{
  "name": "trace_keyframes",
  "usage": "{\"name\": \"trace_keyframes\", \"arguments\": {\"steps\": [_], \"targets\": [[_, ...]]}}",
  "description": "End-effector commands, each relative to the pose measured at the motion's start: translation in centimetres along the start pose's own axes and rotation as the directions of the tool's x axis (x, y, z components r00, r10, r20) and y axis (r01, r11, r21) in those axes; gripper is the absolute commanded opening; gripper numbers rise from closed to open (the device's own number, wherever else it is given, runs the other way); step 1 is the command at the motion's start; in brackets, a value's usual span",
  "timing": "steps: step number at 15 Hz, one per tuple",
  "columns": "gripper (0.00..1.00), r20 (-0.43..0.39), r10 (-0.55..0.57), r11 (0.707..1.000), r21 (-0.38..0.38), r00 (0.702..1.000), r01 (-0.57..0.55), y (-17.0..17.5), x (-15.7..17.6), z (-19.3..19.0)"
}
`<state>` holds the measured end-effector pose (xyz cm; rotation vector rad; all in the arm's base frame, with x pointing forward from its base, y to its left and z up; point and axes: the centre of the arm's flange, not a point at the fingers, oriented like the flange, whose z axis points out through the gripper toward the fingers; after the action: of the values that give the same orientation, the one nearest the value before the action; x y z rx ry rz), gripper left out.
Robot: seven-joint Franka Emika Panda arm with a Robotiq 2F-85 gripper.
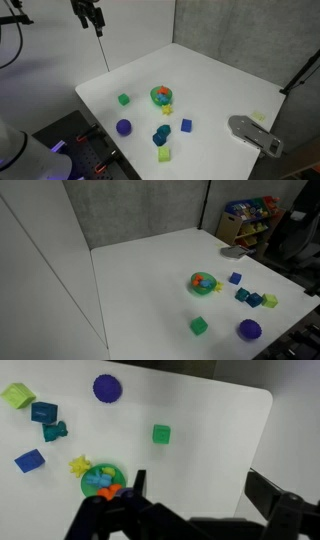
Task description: Pick up the green block and put it in the green bowl
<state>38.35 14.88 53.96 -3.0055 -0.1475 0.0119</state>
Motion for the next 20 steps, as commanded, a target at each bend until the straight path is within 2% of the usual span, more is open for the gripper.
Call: {"name": "trace_keyframes", "arguments": {"steps": [1,5,10,15,20], "targets": [[1.00,-0.001,0.000,1.000,0.000,1.000,0.000,0.0,0.0,0.0],[1.00,-0.005,0.002,1.000,-0.001,1.000,-0.002,-0.1,0.3,0.0],[1.00,-0.032,0.002,1.000,-0.007,0.999,-0.003,-0.3,2.5,1.1],[1.00,-0.040,0.008,1.000,0.007,0.999,-0.008,-0.2,5.8,4.8],[1.00,-0.019,0.007,1.000,-0.024,1.000,-0.007,-0.2,8.4,10.4]]}}
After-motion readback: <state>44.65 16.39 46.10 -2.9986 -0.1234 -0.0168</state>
